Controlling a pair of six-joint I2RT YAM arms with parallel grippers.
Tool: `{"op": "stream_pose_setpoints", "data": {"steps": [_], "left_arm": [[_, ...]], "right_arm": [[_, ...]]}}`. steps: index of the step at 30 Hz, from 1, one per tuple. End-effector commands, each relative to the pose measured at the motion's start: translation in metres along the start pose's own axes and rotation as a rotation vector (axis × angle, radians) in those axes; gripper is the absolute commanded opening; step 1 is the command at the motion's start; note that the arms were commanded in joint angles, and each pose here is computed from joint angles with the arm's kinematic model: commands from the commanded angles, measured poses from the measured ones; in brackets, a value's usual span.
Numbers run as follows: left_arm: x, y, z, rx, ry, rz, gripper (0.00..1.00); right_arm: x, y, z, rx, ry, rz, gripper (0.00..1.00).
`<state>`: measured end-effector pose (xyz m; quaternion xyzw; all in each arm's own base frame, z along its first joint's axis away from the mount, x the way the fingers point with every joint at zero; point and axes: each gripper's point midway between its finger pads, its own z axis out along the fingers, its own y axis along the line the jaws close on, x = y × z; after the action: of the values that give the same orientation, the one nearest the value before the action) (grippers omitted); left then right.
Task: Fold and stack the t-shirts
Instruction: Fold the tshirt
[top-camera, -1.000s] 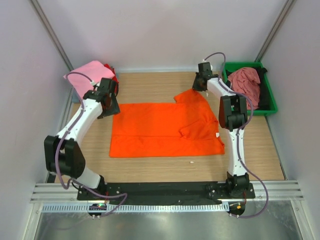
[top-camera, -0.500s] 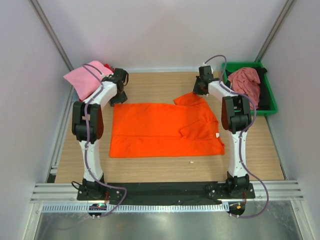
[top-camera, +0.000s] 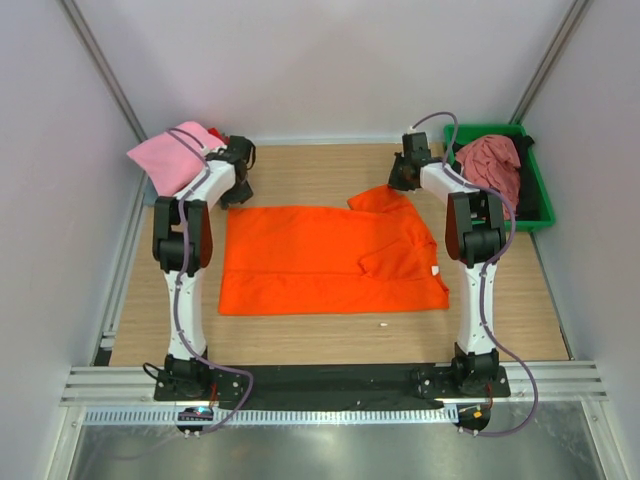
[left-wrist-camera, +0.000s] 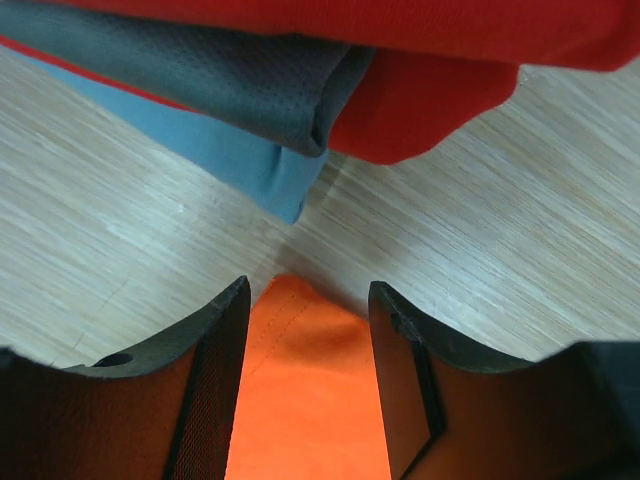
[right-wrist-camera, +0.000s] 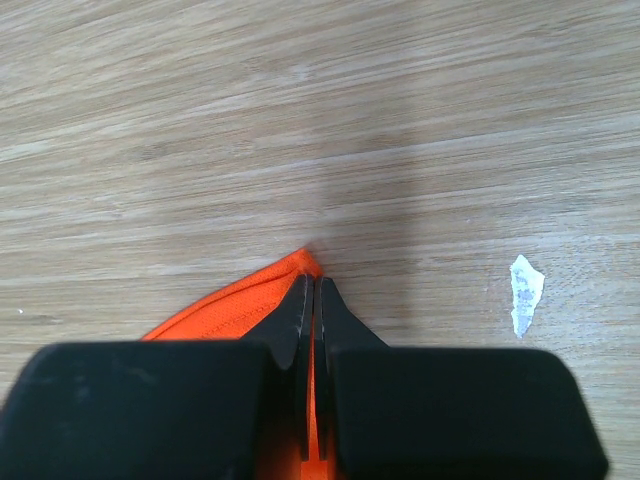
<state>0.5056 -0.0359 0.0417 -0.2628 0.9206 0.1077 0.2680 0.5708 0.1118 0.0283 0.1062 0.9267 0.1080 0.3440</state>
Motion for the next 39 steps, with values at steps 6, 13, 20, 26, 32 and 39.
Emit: {"op": "stream_pose_setpoints", "data": {"steps": [6,13,20,26,32,39], "left_arm": [[-0.003,-0.005,0.007,0.004,-0.011,-0.058,0.47],[0.004,-0.001,0.015,-0.022,-0.007,-0.052,0.27],[0.001,-0.003,0.008,-0.014,-0.011,-0.050,0.06],[-0.007,0.001,-0.014,-0.011,-0.024,-0.040,0.00],[-0.013,0.007,-0.045,0.009,-0.040,-0.013,0.00],[-0.002,0.016,-0.071,0.041,-0.024,0.001,0.00]], "right_arm": [[-0.012,0.004,-0.017,-0.018,-0.020,-0.003,0.01],[-0.011,0.000,-0.017,-0.019,-0.013,0.003,0.01],[-0.012,0.003,-0.020,-0.049,-0.016,0.004,0.01],[-0.027,0.019,-0.043,-0.127,-0.059,-0.044,0.01],[-0.038,0.020,-0.082,-0.111,-0.082,-0.064,0.02],[-0.027,0.022,-0.130,-0.124,-0.087,-0.073,0.01]]}}
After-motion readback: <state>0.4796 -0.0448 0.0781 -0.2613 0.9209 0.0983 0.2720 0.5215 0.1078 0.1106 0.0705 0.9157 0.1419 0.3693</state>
